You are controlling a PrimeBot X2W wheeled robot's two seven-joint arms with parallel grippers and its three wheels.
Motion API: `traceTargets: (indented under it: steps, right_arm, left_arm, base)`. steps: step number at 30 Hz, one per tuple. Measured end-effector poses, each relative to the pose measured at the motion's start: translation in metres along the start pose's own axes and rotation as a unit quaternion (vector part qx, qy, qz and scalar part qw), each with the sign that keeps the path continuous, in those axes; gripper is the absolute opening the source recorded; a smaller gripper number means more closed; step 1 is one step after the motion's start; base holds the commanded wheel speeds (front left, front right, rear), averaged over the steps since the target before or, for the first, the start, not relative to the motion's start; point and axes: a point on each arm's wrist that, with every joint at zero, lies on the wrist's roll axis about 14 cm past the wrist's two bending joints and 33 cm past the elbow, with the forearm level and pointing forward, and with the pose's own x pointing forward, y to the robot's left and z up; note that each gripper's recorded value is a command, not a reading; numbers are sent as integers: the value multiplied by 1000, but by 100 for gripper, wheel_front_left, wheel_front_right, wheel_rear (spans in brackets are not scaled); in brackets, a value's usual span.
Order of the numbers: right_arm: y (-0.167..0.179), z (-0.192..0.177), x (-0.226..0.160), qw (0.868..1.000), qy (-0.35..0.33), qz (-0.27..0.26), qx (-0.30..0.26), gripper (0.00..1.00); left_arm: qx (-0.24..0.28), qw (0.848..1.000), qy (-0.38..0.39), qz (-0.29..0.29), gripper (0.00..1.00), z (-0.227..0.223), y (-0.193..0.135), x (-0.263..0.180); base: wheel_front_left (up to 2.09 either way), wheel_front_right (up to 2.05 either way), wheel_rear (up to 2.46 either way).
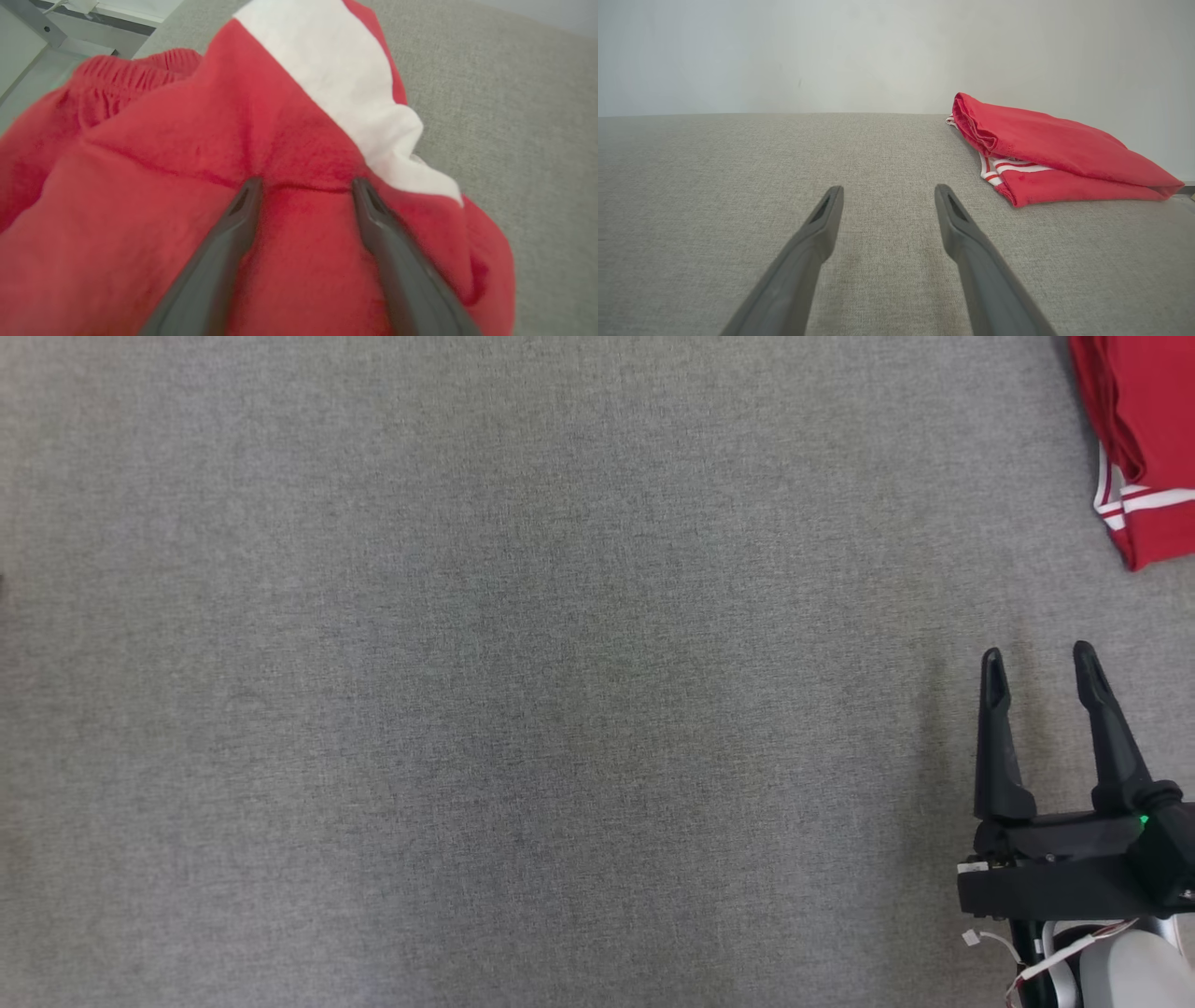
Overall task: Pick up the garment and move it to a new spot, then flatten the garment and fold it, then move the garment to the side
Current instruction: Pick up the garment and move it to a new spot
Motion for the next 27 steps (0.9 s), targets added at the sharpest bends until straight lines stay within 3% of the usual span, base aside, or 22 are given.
traceTargets:
  steps: [2, 3, 5, 12, 17, 22, 27]
  right_arm:
    - [3, 3, 0, 1000, -2, 4, 1, 100]
    - [4, 5, 0, 1000, -5, 5, 1, 100]
    - [6, 7, 0, 1000, -8, 9, 2, 100]
    - [11, 11, -1, 1000, -10, 15, 5, 100]
    - [17, 16, -5, 999, -17, 23, 15, 100]
    - [23, 23, -10, 999, -26, 27, 32, 100]
    - [27, 30, -18, 998, -37, 28, 46, 100]
  left_arm:
    - [-2, 1000, 18, 2, 100, -6, 2, -2]
    - [-2, 1000, 22, 1, 80, -7, 2, -3]
    - [-2, 1000, 24, 2, 0, -8, 4, -6]
    - [5, 1000, -17, 1, 0, 6, 8, -16]
    - [16, 995, -102, -7, 0, 51, 6, -32]
    - [31, 978, -205, -30, 0, 115, -8, -59]
    - [51, 949, -304, -67, 0, 184, -40, -98]
  base:
    - [0, 0, 0]
    - [0, 0, 0]
    - [0, 0, 0]
    - [0, 0, 0]
    - [0, 0, 0]
    - [0, 0, 0]
    - [0, 0, 0]
